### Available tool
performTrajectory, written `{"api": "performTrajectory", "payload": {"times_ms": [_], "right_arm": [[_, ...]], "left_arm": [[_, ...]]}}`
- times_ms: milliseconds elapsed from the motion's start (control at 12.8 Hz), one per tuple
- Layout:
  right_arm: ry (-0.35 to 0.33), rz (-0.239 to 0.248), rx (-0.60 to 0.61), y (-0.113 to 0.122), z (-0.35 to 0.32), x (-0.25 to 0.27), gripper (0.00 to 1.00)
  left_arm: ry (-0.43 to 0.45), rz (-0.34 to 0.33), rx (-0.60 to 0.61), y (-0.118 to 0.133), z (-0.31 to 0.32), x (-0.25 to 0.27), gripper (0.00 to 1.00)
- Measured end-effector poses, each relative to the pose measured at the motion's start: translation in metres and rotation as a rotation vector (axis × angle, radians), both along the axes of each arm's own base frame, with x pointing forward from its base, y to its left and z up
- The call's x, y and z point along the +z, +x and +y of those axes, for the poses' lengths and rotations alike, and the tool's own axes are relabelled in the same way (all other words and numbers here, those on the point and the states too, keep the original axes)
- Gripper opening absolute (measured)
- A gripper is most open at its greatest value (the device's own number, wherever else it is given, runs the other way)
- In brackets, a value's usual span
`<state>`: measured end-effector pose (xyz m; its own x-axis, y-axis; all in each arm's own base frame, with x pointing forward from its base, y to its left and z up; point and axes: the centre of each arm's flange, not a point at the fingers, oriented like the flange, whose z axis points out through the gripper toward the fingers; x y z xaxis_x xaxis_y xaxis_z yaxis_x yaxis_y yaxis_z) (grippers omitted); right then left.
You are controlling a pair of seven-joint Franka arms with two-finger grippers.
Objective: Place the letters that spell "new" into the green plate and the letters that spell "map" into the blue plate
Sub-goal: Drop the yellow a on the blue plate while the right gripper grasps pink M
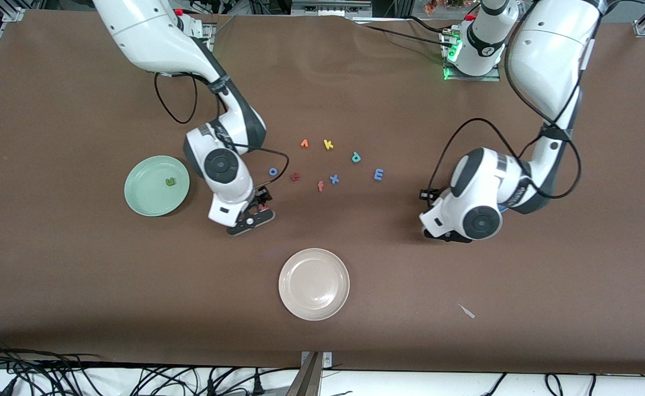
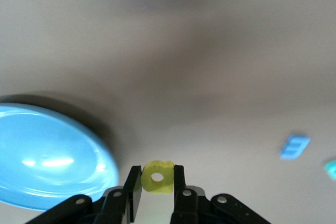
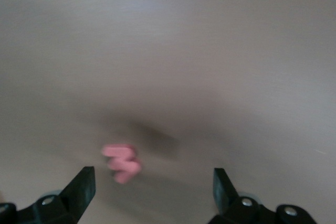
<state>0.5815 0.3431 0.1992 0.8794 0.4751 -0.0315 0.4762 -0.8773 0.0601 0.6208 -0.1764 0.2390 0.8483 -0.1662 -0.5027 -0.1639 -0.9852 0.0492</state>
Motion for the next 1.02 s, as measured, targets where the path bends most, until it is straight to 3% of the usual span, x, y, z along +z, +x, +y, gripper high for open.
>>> {"api": "performTrajectory", "payload": {"times_ms": [156, 235, 313, 469, 704, 861, 939, 1017], "right_arm": [[-0.002, 0.001, 0.027, -0.009, 0.015, -0.007, 0.99], [-0.005, 0.001, 0.029, -0.009, 0.015, -0.008, 0.94], [-0.008, 0.002, 0.029, -0.009, 0.014, -0.010, 0.94], [-0.012, 0.006, 0.029, -0.009, 0.012, -0.014, 0.77], [-0.015, 0.008, 0.031, -0.009, 0.011, -0.017, 0.70], [-0.015, 0.009, 0.031, -0.009, 0.011, -0.017, 0.66], [-0.016, 0.010, 0.032, -0.009, 0.011, -0.018, 0.66], [-0.017, 0.011, 0.033, -0.009, 0.011, -0.019, 0.65]], "left_arm": [[-0.047, 0.017, -0.059, 0.000, 0.032, -0.001, 0.29], [-0.063, 0.014, -0.084, -0.003, 0.048, 0.000, 0.29], [-0.079, -0.011, -0.103, -0.008, 0.064, 0.000, 0.29], [-0.107, -0.085, -0.126, -0.029, 0.096, -0.001, 0.29], [-0.104, -0.184, -0.134, -0.073, 0.122, -0.011, 0.29], [-0.080, -0.195, -0.170, -0.093, 0.126, -0.021, 0.34], [-0.077, -0.191, -0.175, -0.096, 0.127, -0.023, 0.34], [-0.077, -0.191, -0.172, -0.096, 0.129, -0.023, 0.40]]}}
